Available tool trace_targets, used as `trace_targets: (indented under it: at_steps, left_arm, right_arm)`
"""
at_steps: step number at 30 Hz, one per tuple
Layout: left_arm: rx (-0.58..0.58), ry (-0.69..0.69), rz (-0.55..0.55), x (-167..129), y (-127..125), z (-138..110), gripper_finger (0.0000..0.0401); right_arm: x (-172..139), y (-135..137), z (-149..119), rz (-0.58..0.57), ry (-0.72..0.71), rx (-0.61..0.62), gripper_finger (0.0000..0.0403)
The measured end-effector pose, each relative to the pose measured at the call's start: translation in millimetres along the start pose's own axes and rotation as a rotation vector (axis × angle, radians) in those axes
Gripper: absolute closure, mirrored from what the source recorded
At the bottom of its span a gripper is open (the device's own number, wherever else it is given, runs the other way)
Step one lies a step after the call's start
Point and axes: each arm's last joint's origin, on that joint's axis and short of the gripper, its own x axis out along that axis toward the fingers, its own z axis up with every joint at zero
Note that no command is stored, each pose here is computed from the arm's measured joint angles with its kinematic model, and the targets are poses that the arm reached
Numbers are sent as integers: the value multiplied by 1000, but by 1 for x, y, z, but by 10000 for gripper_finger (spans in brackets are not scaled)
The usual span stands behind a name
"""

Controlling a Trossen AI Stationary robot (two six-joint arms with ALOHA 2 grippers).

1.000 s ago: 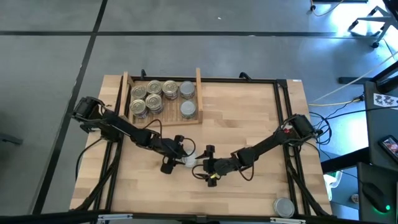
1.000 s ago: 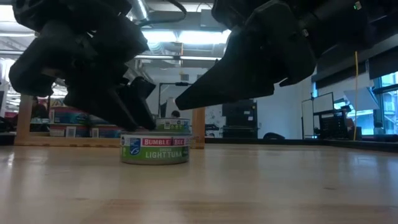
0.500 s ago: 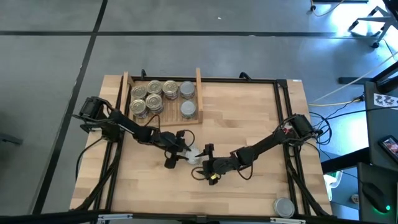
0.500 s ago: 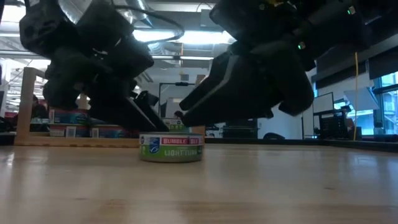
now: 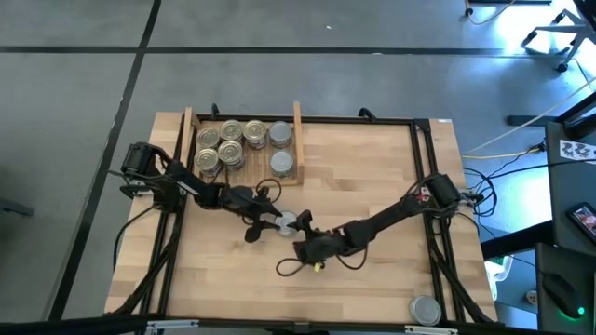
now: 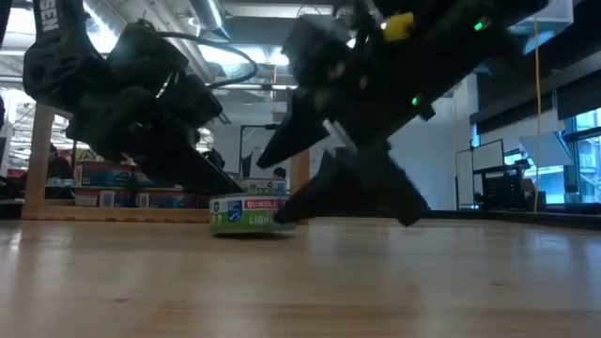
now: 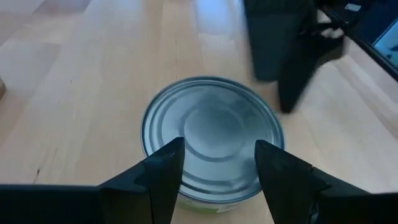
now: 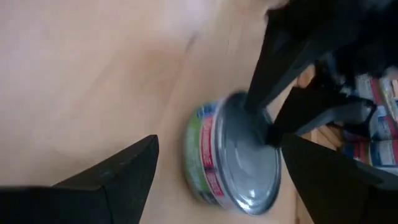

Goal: Stack canned seafood by type on shelf
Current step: Stack the green tuna can on top of the other green tuna can on the shelf

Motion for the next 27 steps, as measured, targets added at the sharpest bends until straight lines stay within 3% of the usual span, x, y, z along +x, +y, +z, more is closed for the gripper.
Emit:
trace_targets:
  at_steps: [9, 17, 22, 27]
  left_arm:
    - [-35, -14, -10, 1, 1, 0, 203]
    - [-36, -19, -7, 1, 1, 0, 203]
    - [-44, -21, 6, 1, 2, 0, 203]
    - [-54, -25, 5, 1, 2, 0, 203]
  right_arm:
    - [26, 0, -9, -44, 126, -137, 63]
    - [33, -7, -14, -95, 171, -149, 73]
    - [38, -13, -18, -71, 164, -126, 125]
    - [39, -13, -19, -46, 147, -39, 208]
